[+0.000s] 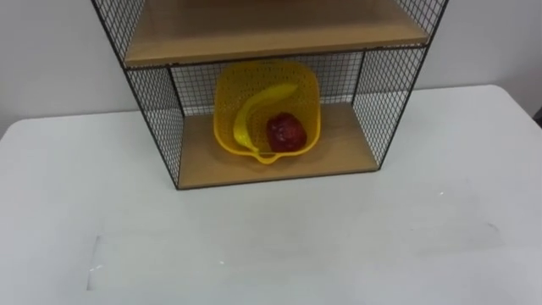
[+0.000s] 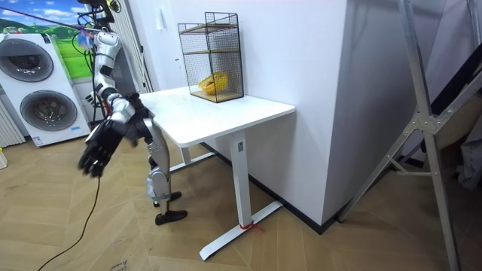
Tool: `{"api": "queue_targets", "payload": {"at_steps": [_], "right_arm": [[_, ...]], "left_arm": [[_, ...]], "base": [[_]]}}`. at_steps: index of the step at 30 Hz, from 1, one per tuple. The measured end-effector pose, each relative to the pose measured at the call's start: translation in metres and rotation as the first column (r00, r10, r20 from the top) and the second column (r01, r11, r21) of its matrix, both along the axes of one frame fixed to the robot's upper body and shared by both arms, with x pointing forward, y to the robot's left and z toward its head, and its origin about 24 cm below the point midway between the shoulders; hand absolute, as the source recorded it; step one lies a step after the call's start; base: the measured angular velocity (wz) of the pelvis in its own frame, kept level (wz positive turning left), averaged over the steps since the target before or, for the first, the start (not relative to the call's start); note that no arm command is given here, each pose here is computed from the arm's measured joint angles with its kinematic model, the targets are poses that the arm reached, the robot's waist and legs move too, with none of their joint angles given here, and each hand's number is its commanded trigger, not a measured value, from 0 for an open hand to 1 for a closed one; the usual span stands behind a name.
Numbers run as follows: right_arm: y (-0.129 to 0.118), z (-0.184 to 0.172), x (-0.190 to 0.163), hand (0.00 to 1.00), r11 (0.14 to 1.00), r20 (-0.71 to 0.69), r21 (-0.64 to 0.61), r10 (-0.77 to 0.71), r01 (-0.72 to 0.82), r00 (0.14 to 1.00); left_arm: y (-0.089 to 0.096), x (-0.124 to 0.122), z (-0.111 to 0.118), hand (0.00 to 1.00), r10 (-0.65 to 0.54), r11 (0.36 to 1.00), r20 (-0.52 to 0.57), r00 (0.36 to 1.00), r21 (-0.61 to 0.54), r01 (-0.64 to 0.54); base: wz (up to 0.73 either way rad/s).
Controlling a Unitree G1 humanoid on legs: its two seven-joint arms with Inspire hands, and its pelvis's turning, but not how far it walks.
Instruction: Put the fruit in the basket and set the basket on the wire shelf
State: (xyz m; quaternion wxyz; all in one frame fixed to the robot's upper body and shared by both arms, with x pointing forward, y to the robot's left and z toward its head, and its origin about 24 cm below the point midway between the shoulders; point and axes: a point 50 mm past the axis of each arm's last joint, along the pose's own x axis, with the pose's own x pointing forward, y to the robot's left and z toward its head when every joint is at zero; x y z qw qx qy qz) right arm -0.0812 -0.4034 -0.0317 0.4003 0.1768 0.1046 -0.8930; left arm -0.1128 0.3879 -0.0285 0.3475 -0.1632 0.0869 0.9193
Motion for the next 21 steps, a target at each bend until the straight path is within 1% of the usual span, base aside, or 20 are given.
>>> {"api": "queue_targets", "payload": {"at_steps": [1,2,3,5,6,7,8,9,10,11,12,13,14,15,16,17,18,19,21], "right_arm": [[0.008,-0.011,-0.014,0.0,0.997,-0.026,0.058,-0.058,0.059,0.998],[0.012,-0.015,-0.021,0.0,0.993,-0.039,0.085,-0.084,0.087,0.996],[0.021,-0.025,-0.034,0.0,0.981,-0.061,0.137,-0.128,0.135,0.99],[0.036,-0.037,-0.048,0.0,0.963,-0.104,0.205,-0.155,0.173,0.982],[0.048,-0.046,-0.057,0.0,0.949,-0.133,0.253,-0.159,0.189,0.978],[0.054,-0.05,-0.06,0.0,0.94,-0.144,0.281,-0.159,0.195,0.977],[0.067,-0.059,-0.062,0.0,0.921,-0.157,0.34,-0.144,0.19,0.977],[0.079,-0.07,-0.059,0.0,0.899,-0.17,0.409,-0.092,0.155,0.981],[0.092,-0.08,-0.055,0.0,0.873,-0.172,0.476,-0.031,0.11,0.985],[0.098,-0.084,-0.052,0.0,0.855,-0.17,0.512,0.006,0.083,0.985],[0.11,-0.094,-0.045,0.0,0.813,-0.149,0.582,0.101,0.005,0.984],[0.118,-0.102,-0.035,0.0,0.763,-0.109,0.642,0.19,-0.077,0.976],[0.122,-0.106,-0.03,0.0,0.733,-0.087,0.669,0.243,-0.124,0.966],[0.126,-0.111,-0.02,0.0,0.666,-0.038,0.712,0.355,-0.224,0.934],[0.129,-0.115,-0.014,0.0,0.575,-0.006,0.752,0.495,-0.322,0.869],[0.129,-0.117,-0.009,0.0,0.528,0.011,0.764,0.562,-0.369,0.827],[0.129,-0.119,-0.001,0.0,0.421,0.045,0.791,0.683,-0.444,0.729],[0.129,-0.12,0.003,0.0,0.361,0.058,0.805,0.741,-0.47,0.669],[0.128,-0.124,0.024,0.0,0.128,0.114,0.846,0.905,-0.517,0.411]], "left_arm": [[-0.007,-0.012,-0.008,0.0,0.044,0.998,-0.022,0.999,-0.047,-0.045],[-0.01,-0.017,-0.012,0.0,0.063,0.995,-0.027,0.998,-0.07,-0.065],[-0.016,-0.024,-0.018,0.0,0.089,0.99,-0.046,0.995,-0.11,-0.094],[-0.026,-0.033,-0.029,0.0,0.094,0.98,-0.078,0.993,-0.166,-0.106],[-0.032,-0.035,-0.036,0.0,0.08,0.973,-0.088,0.993,-0.209,-0.096],[-0.036,-0.035,-0.041,0.0,0.062,0.968,-0.095,0.994,-0.239,-0.083],[-0.046,-0.035,-0.051,0.0,-0.006,0.95,-0.122,0.993,-0.311,-0.032],[-0.057,-0.035,-0.061,0.0,-0.087,0.922,-0.135,0.987,-0.386,0.028],[-0.069,-0.03,-0.072,0.0,-0.191,0.877,-0.137,0.972,-0.469,0.106],[-0.074,-0.027,-0.077,0.0,-0.252,0.846,-0.135,0.958,-0.511,0.151],[-0.085,-0.021,-0.086,0.0,-0.395,0.763,-0.116,0.912,-0.594,0.255],[-0.094,-0.015,-0.095,0.0,-0.527,0.66,-0.081,0.846,-0.667,0.347],[-0.098,-0.012,-0.098,0.0,-0.588,0.604,-0.061,0.807,-0.697,0.387],[-0.102,-0.006,-0.103,0.0,-0.692,0.49,-0.015,0.722,-0.744,0.454],[-0.105,0.002,-0.107,0.0,-0.789,0.371,0.025,0.614,-0.778,0.508],[-0.107,0.007,-0.109,0.0,-0.829,0.312,0.046,0.558,-0.79,0.528],[-0.109,0.021,-0.114,0.0,-0.893,0.195,0.089,0.441,-0.806,0.558],[-0.11,0.025,-0.116,0.0,-0.916,0.141,0.107,0.386,-0.816,0.561],[-0.118,0.052,-0.124,0.0,-0.97,-0.071,0.187,0.157,-0.83,0.553]], "base": [[0.26],[0.12],[0.0],[0.0],[0.03],[0.05],[0.0],[-0.03],[-0.06],[0.0],[0.0],[0.0],[0.0],[0.05],[0.07],[0.05],[0.0],[0.0],[-0.13]]}}
